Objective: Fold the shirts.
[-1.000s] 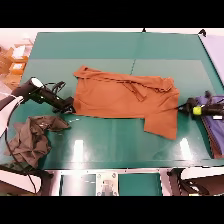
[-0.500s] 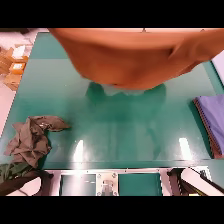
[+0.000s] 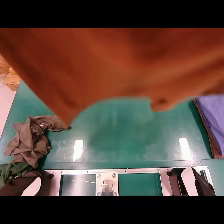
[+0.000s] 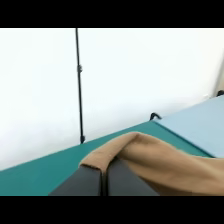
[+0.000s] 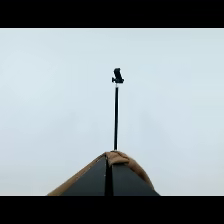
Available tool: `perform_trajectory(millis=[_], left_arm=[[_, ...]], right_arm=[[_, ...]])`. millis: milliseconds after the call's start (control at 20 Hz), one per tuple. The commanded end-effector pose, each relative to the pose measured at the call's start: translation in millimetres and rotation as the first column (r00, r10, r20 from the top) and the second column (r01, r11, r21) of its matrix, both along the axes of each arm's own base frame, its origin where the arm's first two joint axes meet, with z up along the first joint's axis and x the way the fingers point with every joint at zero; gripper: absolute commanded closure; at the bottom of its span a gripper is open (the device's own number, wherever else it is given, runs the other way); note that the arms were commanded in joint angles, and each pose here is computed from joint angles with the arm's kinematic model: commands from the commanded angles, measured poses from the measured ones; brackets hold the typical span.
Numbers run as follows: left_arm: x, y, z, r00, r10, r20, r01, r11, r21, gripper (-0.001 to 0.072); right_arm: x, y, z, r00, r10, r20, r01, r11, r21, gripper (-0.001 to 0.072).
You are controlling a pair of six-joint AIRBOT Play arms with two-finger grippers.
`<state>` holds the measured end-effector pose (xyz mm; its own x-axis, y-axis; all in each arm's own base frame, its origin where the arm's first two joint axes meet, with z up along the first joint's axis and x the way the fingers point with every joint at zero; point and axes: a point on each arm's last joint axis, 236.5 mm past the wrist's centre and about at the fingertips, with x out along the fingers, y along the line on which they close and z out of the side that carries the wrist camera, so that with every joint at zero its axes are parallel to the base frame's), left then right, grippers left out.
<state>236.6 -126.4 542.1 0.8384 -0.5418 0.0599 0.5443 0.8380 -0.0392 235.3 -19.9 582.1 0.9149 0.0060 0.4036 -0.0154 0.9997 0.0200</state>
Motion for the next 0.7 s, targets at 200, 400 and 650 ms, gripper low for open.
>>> perform_trajectory(millis=[200,400,650], left_arm=[[139,19,-161,0.906,0.06,-0.418,-0.053,0.998,0.028,0.0681],[236,11,-295,0.758,-0.006,-0.653,0.0,1.0,-0.009,0.0681],[314,5,-466,0.532,-0.073,-0.844,-0.053,0.991,-0.12,0.0681]], right_arm=[[112,-28,-136,0.929,0.216,-0.301,-0.157,0.965,0.208,0.0692],[222,-35,-305,0.768,0.325,-0.552,-0.118,0.919,0.377,0.0692],[304,-58,-482,0.586,0.42,-0.692,0.054,0.833,0.551,0.0692]])
